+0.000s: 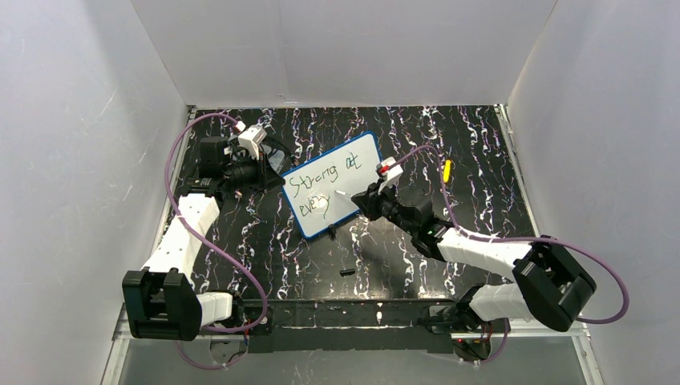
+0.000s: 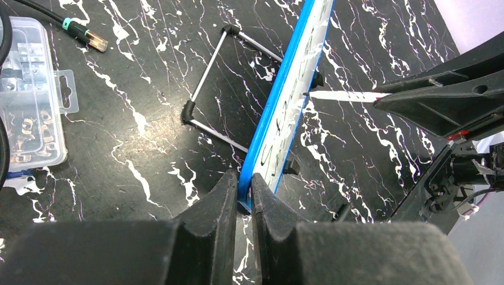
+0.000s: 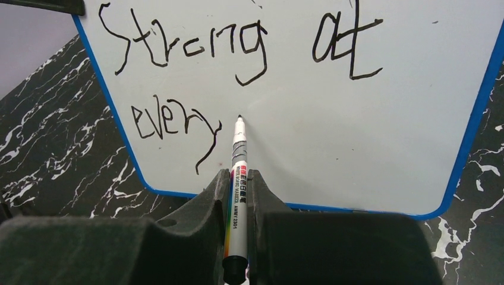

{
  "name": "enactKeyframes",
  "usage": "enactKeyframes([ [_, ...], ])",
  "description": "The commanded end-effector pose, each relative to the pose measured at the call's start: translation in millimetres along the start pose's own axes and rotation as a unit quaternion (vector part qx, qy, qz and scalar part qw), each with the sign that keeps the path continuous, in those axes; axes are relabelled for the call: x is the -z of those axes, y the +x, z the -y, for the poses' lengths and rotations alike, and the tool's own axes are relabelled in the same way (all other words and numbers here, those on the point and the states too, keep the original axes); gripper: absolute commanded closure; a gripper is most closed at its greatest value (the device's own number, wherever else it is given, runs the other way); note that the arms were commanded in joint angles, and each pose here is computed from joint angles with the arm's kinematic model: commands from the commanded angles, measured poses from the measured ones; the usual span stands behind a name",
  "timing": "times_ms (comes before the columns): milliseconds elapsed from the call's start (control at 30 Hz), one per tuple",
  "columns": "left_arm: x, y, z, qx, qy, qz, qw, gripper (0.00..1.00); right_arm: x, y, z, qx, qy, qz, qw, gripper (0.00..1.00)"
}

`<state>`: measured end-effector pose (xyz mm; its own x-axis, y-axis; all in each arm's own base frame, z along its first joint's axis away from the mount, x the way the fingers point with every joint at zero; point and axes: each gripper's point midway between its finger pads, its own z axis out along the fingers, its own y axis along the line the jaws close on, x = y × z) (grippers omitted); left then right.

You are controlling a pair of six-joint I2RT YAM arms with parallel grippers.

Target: Write a sentence on the whiteboard

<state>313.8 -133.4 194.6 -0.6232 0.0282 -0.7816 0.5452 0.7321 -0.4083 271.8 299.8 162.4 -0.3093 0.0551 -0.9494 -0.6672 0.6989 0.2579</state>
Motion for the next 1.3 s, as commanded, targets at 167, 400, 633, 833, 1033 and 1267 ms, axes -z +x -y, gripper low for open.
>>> enactKeyframes([
  [167, 3.9, -0.1, 7.2, -0.007, 0.009, 0.0, 1.0, 1.0, -8.6, -26.8, 13.0, -0.003, 0.039, 0.035, 0.999, 0.99],
  [400, 4.1, -0.1, 7.6, -0.007, 0.009, 0.0, 1.0, 1.0, -1.7, -32.8, 25.2, -0.006, 0.065, 0.048, 0.997, 0.99],
  [633, 4.2, 0.2, 7.4, -0.007, 0.009, 0.0, 1.0, 1.0, 2.4, -44.9, 7.5, -0.002, 0.019, 0.067, 0.998, 0.99],
  [833, 4.4, -0.1, 7.8, -0.008, 0.009, 0.001, 1.0, 1.0, -0.4, -56.4, 0.3, -0.002, 0.002, 0.085, 0.996, 0.99],
  [1033, 4.6, 0.1, 7.8, -0.008, 0.009, 0.001, 1.0, 1.0, -8.6, -50.5, 3.5, -0.002, 0.006, 0.079, 0.997, 0.99],
  [1267, 4.6, -0.5, 8.0, -0.008, 0.009, 0.001, 1.0, 1.0, -8.6, -28.6, 10.8, -0.001, 0.019, 0.05, 0.999, 0.99],
])
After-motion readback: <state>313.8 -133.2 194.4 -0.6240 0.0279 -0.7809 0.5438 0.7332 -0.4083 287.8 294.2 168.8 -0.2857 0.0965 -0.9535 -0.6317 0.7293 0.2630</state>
